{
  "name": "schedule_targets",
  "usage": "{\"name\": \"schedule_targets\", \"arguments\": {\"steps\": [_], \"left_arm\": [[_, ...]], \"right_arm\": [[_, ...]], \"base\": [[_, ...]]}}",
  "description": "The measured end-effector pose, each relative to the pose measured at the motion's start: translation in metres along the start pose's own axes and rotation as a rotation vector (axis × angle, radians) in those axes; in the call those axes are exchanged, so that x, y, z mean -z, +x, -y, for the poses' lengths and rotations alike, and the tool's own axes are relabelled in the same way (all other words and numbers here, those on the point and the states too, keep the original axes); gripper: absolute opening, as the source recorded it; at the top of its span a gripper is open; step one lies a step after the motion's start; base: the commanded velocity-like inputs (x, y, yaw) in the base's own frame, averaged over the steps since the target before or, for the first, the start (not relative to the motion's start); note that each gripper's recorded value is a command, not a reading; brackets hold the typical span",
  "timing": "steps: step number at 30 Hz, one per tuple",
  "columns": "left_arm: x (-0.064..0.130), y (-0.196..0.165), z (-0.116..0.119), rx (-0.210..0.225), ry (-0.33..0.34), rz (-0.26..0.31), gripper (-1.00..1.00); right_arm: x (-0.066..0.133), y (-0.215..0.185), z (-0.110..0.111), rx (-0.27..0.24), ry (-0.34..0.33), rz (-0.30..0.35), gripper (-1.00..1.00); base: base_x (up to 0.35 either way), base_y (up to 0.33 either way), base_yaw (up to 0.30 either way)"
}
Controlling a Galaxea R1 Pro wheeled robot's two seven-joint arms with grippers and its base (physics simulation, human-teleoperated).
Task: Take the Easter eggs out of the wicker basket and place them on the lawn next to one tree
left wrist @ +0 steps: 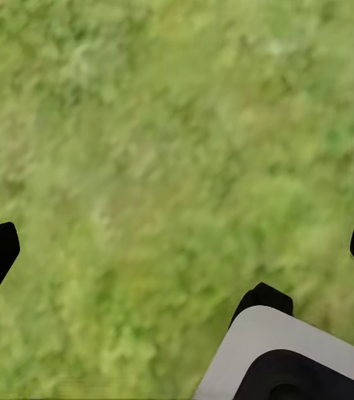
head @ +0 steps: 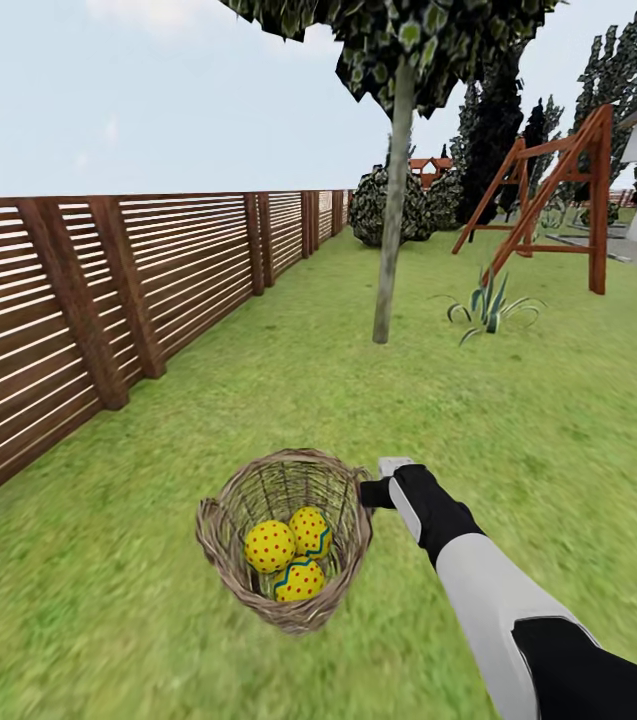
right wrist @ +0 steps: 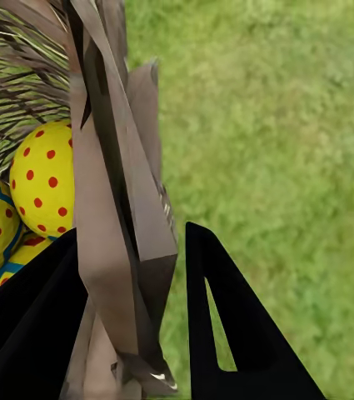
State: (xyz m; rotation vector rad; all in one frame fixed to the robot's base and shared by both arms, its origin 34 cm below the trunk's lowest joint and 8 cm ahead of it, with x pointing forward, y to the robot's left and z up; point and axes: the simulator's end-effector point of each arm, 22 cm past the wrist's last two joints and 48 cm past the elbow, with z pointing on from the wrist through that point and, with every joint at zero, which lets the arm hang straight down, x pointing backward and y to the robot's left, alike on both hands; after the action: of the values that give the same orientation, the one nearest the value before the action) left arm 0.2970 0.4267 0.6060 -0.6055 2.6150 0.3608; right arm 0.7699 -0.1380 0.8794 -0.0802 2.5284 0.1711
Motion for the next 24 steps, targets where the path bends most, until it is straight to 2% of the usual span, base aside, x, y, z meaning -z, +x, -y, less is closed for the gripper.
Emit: {"name": "schedule_targets", "arguments": {"steps": [24], "left_arm": [[0.0000,-0.0001,0.0000,0.001,0.000,0.000,1.00]], "right_arm": [[0.0000,0.0001,-0.0014,0.004,0.000,0.000,-1.00]], "base": [[0.331,0.000,0.000]]}}
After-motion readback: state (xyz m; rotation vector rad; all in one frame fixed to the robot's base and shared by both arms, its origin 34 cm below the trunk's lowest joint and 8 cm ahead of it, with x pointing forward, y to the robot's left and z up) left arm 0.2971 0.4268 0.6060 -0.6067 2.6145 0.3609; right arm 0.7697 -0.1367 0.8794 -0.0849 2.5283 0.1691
